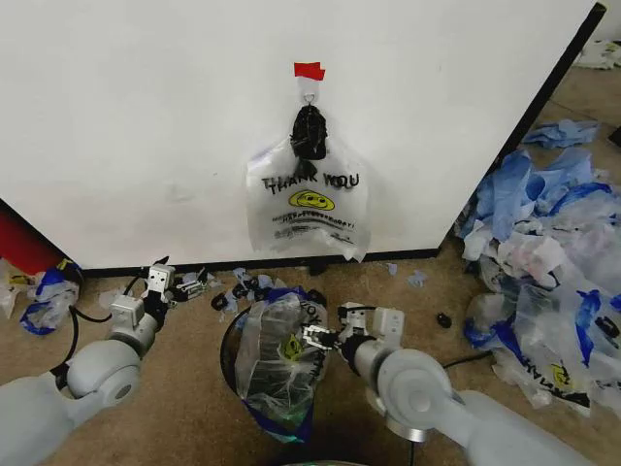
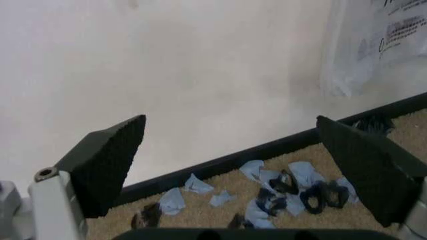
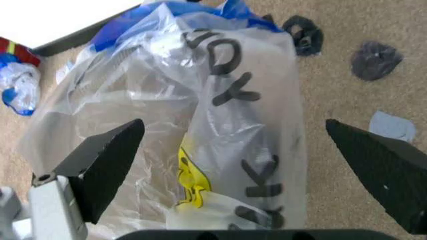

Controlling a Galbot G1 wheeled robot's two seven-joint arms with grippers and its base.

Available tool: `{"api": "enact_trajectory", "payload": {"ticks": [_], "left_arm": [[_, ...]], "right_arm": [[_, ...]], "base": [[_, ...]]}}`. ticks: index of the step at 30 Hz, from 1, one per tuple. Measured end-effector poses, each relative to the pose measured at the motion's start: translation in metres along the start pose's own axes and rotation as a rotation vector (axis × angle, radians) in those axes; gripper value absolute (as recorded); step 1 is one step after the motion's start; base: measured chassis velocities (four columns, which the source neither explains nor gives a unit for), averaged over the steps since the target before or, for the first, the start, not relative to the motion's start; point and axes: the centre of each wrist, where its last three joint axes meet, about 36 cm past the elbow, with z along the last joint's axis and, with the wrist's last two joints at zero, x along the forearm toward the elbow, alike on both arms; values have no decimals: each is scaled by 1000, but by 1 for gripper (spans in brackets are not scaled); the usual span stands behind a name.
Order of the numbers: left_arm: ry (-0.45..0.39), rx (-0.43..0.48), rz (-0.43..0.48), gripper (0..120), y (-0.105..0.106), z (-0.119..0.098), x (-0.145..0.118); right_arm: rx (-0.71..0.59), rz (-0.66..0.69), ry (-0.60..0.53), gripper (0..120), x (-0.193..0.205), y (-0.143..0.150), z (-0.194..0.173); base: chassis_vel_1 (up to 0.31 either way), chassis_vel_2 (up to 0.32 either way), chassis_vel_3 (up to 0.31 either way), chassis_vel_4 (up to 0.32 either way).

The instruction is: Pick up the garbage bag from the wall and place it over the trash bin.

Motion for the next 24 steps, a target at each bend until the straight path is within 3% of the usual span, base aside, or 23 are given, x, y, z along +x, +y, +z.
{"api": "enact_trajectory", "payload": {"ticks": [19, 24], "left_arm": [[2, 19, -6, 100, -5, 3, 2], [2, 21, -4, 100, -6, 4, 2]], "right_arm": [[22, 58, 28, 100, -23, 3, 15], [17, 60, 35, 89, -29, 5, 16]], "base": [[0, 0, 0, 0], [0, 0, 0, 0]]}}
